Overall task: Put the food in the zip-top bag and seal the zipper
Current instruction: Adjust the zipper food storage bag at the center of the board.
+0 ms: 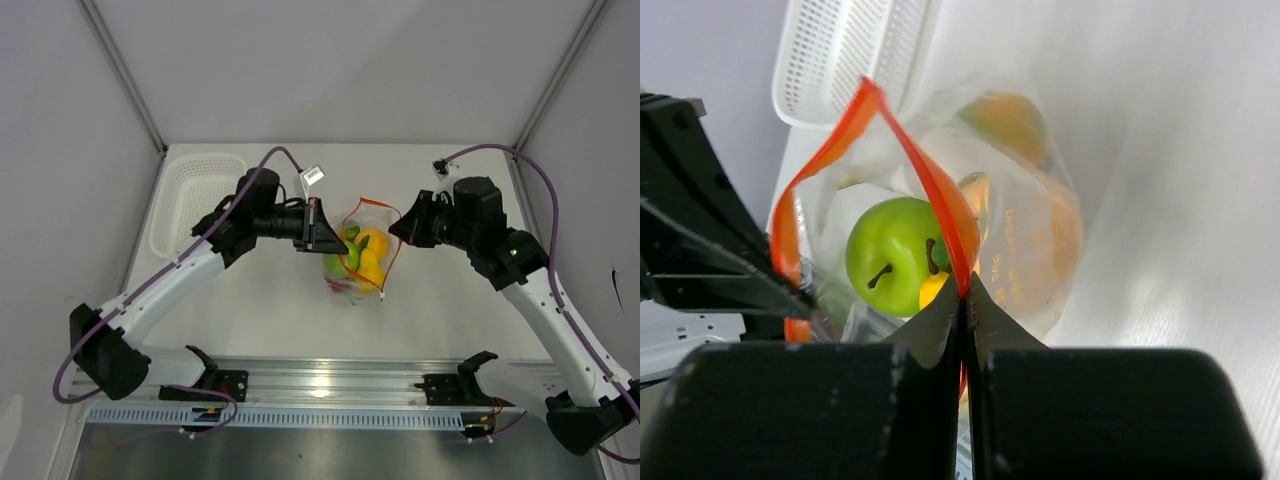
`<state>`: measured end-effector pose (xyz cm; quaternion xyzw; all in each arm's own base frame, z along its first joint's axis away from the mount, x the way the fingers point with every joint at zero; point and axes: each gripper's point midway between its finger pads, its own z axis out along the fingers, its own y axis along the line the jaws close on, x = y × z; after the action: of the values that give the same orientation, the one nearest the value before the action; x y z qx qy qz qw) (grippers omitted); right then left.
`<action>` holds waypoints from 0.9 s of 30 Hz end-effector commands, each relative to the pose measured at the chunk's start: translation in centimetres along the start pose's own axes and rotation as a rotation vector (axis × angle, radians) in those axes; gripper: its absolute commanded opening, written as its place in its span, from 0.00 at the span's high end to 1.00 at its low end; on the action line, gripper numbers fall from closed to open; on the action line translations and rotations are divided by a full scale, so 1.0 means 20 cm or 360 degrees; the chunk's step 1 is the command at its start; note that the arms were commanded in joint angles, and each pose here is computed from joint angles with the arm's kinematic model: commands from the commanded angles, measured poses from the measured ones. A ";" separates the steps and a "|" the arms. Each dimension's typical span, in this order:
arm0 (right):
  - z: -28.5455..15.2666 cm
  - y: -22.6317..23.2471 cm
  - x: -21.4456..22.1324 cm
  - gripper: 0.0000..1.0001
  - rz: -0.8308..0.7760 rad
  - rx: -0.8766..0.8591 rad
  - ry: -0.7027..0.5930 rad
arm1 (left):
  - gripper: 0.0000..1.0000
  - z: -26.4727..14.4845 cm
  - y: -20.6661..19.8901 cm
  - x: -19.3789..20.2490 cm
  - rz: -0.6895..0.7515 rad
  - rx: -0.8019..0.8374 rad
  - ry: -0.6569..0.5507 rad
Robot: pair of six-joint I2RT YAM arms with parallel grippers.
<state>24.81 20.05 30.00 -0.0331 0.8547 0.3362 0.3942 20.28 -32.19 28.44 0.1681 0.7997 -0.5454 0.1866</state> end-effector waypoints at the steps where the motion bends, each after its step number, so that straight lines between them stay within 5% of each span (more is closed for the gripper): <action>1: -0.12 0.17 -0.13 1.00 -0.0046 -0.0157 -0.0164 | 0.99 -0.11 -0.28 -0.02 0.0135 0.0196 -0.0069; 8: 0.07 0.06 0.10 1.00 0.0070 -0.0172 0.0002 | 0.99 0.05 0.25 0.22 -0.0223 -0.0191 0.0024; 11: 0.14 0.00 0.16 1.00 0.0073 -0.0135 0.0054 | 0.99 0.08 0.32 0.28 -0.0296 -0.0194 0.0025; 18: 0.17 0.11 0.06 1.00 -0.0059 -0.0170 0.0093 | 0.99 -0.08 0.04 0.14 -0.0073 -0.0117 -0.0270; 27: 0.15 0.27 0.03 1.00 -0.0132 -0.0342 0.0122 | 0.99 -0.28 -0.11 0.09 -0.0108 -0.0104 -0.0614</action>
<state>24.99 25.12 29.52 -0.0962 0.8442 0.3857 0.3595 15.99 -28.07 29.59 0.0703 0.7865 -0.5414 0.2886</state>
